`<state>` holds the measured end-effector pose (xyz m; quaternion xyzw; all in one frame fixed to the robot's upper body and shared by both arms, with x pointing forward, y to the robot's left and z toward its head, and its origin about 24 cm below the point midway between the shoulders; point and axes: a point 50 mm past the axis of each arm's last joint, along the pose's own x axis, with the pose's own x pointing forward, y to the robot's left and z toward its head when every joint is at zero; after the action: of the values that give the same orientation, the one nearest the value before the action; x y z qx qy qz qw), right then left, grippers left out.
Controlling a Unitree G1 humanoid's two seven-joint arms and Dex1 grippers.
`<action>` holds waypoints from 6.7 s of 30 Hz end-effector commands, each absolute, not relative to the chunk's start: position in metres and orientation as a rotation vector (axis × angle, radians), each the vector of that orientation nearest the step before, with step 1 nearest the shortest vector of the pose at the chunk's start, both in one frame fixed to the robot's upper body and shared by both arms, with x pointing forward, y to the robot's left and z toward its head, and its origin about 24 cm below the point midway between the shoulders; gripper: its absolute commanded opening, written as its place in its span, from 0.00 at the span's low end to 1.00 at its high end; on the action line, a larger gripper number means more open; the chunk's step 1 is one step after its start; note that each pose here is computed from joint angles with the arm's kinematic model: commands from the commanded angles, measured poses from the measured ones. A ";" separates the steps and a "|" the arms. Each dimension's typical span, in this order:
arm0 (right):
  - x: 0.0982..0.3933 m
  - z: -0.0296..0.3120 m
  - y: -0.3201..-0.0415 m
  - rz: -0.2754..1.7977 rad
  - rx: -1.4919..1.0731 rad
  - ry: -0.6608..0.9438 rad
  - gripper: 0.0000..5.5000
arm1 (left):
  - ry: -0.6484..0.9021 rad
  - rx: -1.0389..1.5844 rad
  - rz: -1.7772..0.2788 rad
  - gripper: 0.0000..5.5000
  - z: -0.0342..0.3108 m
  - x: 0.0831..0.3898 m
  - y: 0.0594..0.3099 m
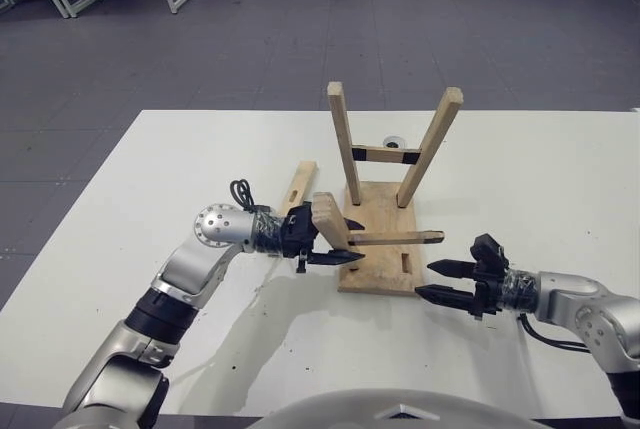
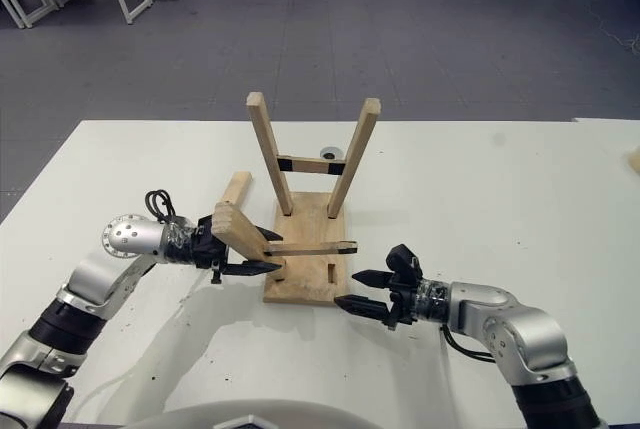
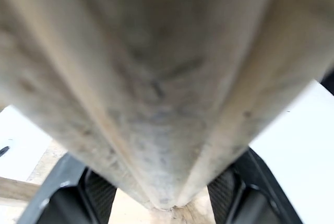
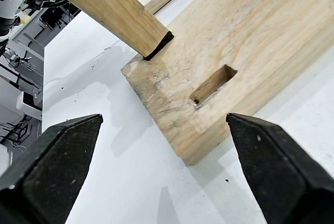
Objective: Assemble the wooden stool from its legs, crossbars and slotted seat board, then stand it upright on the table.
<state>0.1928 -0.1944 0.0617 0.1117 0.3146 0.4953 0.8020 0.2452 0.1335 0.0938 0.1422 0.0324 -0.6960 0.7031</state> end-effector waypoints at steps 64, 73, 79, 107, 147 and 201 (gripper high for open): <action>0.183 0.071 -0.184 0.813 0.239 0.577 0.80 | 0.436 0.093 -0.393 0.76 0.049 0.240 0.188; 0.190 0.073 -0.200 0.654 0.157 0.534 0.80 | 0.548 0.118 -0.241 0.76 0.010 0.230 0.205; 0.192 0.061 -0.209 0.560 -0.063 0.581 0.80 | 0.567 0.022 -0.258 0.59 0.002 0.223 0.193; 0.265 0.256 -0.159 1.281 0.624 -0.012 0.80 | -0.211 -0.634 -1.353 0.37 0.254 0.248 0.197; 0.285 0.281 -0.156 1.226 0.685 -0.102 0.37 | -0.031 -0.508 -1.439 0.58 0.233 0.292 0.167; 0.205 0.089 -0.159 1.206 -0.299 0.212 0.37 | -0.106 -0.527 -0.814 0.78 0.183 0.286 0.209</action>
<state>0.2005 -0.1461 0.1072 -0.1211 0.0191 0.5945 0.7947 0.2876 0.2080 0.1826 -0.2590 -0.0481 -0.3984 0.8786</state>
